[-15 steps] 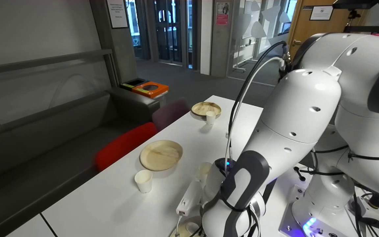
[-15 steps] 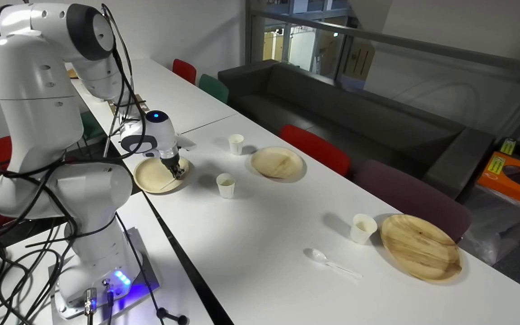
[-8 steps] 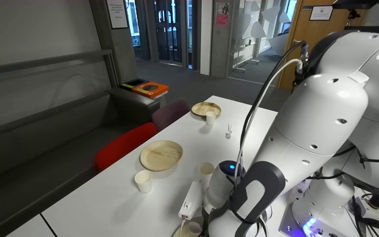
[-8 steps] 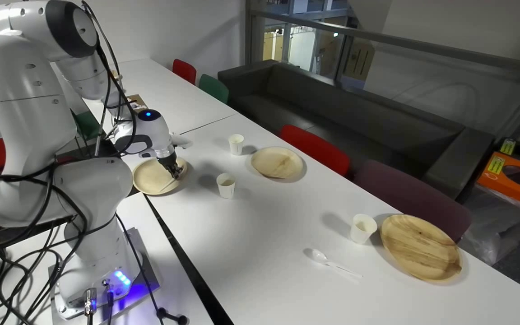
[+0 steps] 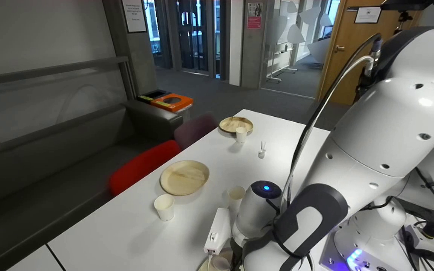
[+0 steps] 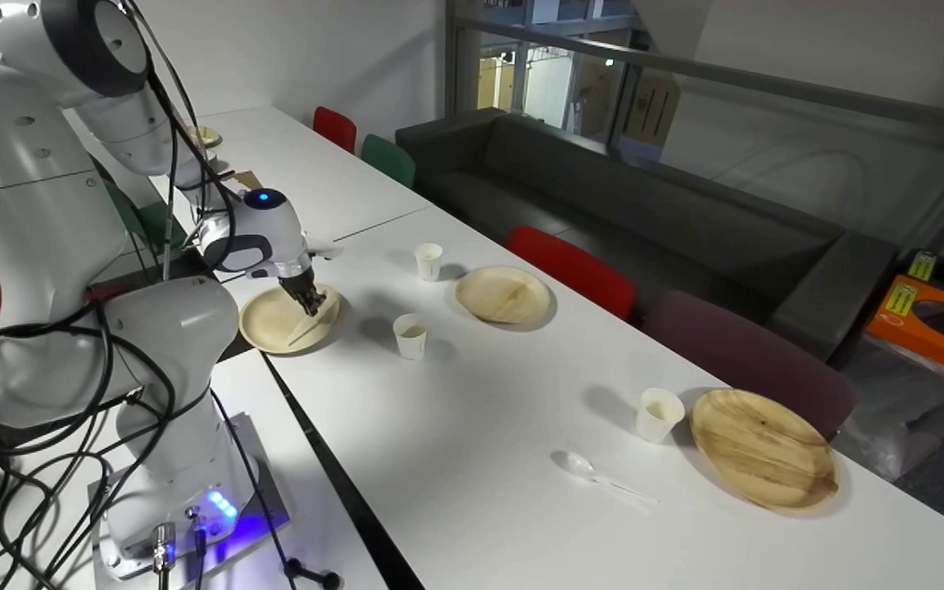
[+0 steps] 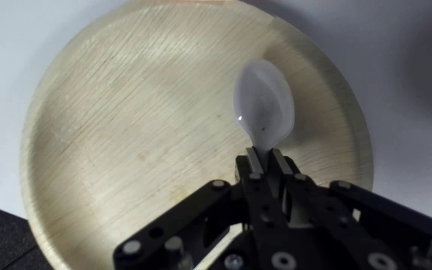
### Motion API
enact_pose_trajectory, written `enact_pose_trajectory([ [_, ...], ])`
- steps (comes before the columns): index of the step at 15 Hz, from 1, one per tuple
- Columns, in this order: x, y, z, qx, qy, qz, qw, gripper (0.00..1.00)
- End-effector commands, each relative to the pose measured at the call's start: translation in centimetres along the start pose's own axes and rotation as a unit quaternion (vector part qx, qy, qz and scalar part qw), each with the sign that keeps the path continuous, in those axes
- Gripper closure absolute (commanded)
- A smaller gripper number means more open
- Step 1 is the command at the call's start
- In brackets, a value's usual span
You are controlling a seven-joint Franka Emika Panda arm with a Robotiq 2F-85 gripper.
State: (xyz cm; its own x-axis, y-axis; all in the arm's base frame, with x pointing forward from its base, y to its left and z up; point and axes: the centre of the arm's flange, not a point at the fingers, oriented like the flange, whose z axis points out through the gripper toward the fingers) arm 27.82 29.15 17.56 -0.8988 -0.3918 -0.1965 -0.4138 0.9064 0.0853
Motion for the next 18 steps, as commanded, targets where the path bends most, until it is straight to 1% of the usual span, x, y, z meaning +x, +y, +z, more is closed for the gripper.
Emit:
enact_pose_trajectory([
  [1, -1.5, 2.9, -7.5, -0.058, 0.007, -0.010, 0.9983, 0.97],
  [4, -2.2, 3.4, -9.3, -0.078, 0.002, 0.007, 0.9969, 0.97],
  [6, -2.8, 2.9, -9.2, -0.080, 0.002, 0.028, 0.9964, 0.97],
  [8, -3.5, 2.1, -8.2, -0.081, 0.009, 0.052, 0.9953, 0.97],
  [10, -3.8, 1.5, -6.4, -0.090, 0.031, 0.066, 0.9933, 0.97],
  [13, -3.3, 2.0, -4.3, -0.107, 0.067, 0.063, 0.9900, 0.97],
  [18, -2.5, 2.3, -1.8, -0.094, 0.087, 0.082, 0.9884, 0.97],
])
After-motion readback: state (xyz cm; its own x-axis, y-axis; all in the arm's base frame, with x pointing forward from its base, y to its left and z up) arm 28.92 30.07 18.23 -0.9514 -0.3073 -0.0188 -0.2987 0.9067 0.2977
